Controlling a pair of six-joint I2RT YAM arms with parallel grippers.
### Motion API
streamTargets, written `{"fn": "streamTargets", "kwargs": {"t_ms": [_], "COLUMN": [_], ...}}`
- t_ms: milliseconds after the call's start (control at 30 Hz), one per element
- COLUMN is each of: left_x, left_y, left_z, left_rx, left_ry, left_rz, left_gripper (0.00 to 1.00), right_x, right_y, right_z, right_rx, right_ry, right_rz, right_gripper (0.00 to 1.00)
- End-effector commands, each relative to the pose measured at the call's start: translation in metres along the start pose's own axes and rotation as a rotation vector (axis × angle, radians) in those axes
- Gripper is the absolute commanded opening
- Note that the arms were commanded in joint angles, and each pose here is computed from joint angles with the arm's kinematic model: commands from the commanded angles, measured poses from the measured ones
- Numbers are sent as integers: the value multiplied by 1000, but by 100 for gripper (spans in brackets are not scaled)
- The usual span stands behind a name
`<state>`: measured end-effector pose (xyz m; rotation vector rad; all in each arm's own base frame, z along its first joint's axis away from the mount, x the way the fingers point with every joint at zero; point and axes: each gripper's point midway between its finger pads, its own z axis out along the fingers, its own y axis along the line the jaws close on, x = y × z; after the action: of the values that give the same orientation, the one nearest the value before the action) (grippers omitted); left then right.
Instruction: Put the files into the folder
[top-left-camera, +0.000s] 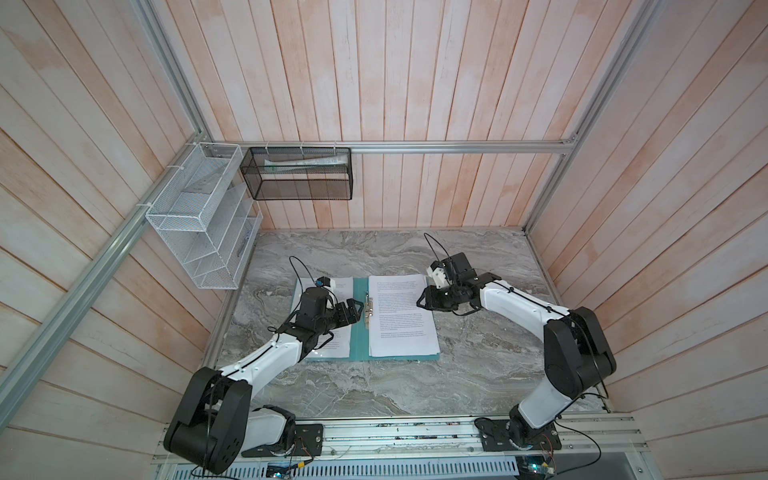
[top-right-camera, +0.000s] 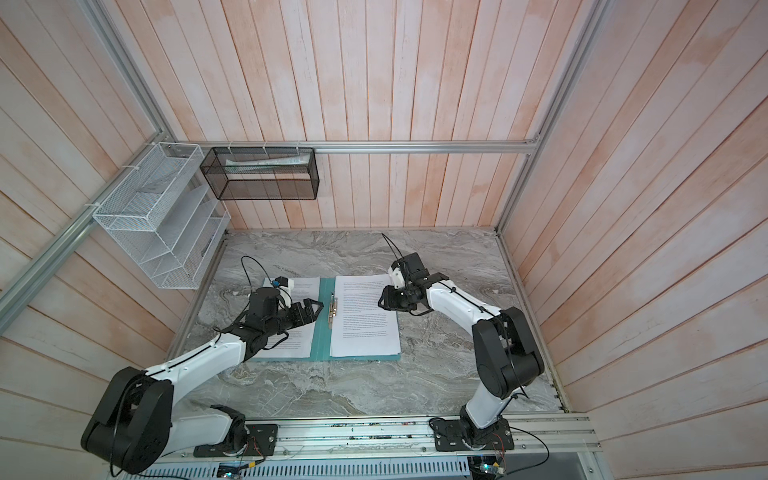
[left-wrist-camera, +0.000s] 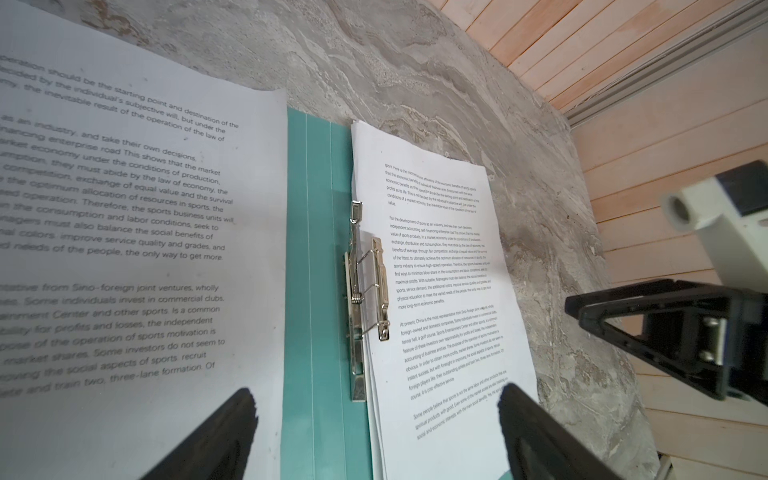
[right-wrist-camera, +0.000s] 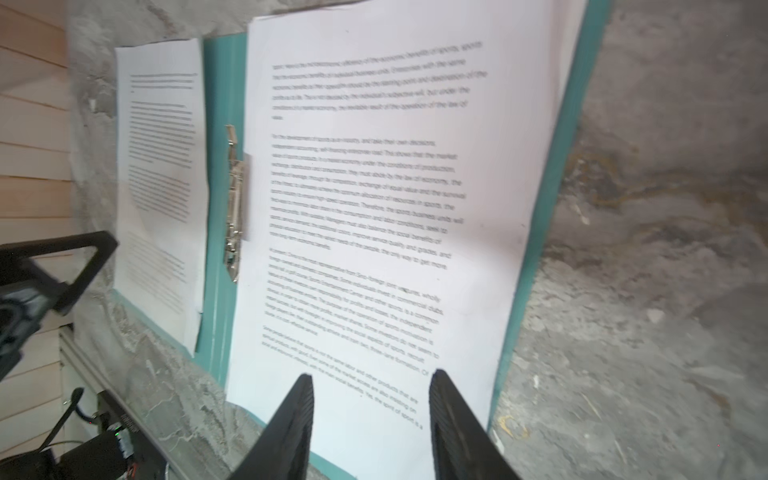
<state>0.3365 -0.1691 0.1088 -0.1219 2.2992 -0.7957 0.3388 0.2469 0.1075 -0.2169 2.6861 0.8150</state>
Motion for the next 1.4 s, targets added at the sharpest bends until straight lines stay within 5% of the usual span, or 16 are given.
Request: {"fn": "streamTargets", "kwargs": {"t_ms": [0,500,1367], "left_x": [-31,-55,-33], "left_y": [-24,-29,-12], "left_z": [11,81,117], "left_rx": [93,266,310], "left_ry": [-58,22,111], "left_rz": [66,74,13], "left_gripper": [93,90,85], "right_x": [-17,-24,-10], "right_y": [29,48,36], "right_z": [9,38,42], "right_rx": [-125,-237,-218], "right_ry": [-4,36,51], "right_rz": [-48,-59,-31], "right_gripper": [42,41,40]}}
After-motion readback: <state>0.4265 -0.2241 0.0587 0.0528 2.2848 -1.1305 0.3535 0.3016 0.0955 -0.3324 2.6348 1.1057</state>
